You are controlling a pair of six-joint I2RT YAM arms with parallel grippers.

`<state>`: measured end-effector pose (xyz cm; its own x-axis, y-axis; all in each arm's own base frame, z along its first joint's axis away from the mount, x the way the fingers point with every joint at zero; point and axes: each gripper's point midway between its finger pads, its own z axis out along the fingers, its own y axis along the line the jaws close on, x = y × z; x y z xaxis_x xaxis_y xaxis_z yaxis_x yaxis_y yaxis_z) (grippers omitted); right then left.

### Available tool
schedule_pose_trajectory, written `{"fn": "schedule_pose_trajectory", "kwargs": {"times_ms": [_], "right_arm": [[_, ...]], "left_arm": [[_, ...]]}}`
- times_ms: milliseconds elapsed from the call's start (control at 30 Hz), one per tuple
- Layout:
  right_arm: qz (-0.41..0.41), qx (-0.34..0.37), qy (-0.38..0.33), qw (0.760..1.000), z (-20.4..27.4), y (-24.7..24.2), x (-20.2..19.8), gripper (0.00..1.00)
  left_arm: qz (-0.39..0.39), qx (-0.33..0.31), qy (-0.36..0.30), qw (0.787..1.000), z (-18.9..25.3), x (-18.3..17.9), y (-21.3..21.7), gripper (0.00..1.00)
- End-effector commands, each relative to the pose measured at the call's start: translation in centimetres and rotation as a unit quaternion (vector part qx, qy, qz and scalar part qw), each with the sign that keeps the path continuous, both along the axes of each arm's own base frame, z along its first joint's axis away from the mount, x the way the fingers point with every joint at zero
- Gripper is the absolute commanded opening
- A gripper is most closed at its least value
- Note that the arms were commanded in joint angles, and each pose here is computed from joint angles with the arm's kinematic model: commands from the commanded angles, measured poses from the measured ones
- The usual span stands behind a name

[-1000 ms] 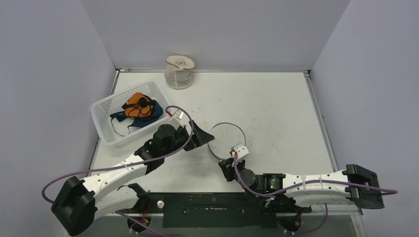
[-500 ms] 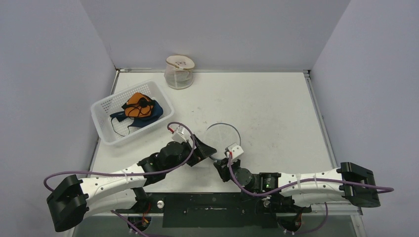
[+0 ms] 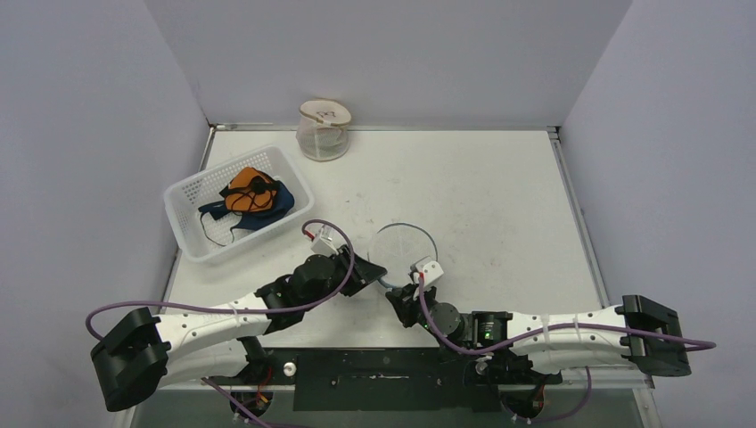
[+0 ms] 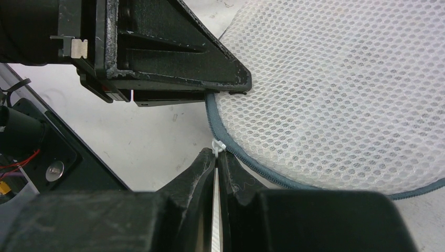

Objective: Unzip the laundry bag and remove the bra
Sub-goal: Unzip the laundry bag at the center of the board.

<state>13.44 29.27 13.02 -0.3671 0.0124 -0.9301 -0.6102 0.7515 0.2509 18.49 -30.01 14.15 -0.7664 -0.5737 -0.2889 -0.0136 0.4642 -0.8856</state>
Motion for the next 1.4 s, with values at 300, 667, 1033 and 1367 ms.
{"fn": "schedule_pose_trajectory", "kwargs": {"times_ms": [300,667,1033,1367], "right_arm": [[-0.059,0.0,-0.004,0.998,0.5,-2.9,1.0,0.05],[-0.12,-0.001,-0.007,0.993,0.5,-5.7,2.0,0.05],[-0.089,0.008,-0.01,0.996,1.0,-4.4,1.5,0.05],[-0.077,0.014,-0.005,0.997,0.7,-3.6,1.2,0.05]], "left_arm": [[0.021,-0.012,-0.051,0.998,2.1,1.8,1.4,0.09],[-0.009,-0.006,-0.069,0.998,3.3,3.0,2.2,0.0],[-0.129,-0.022,-0.092,0.987,7.0,5.5,-1.4,0.0],[-0.093,0.01,-0.04,0.995,3.5,6.7,-0.7,0.64]]}}
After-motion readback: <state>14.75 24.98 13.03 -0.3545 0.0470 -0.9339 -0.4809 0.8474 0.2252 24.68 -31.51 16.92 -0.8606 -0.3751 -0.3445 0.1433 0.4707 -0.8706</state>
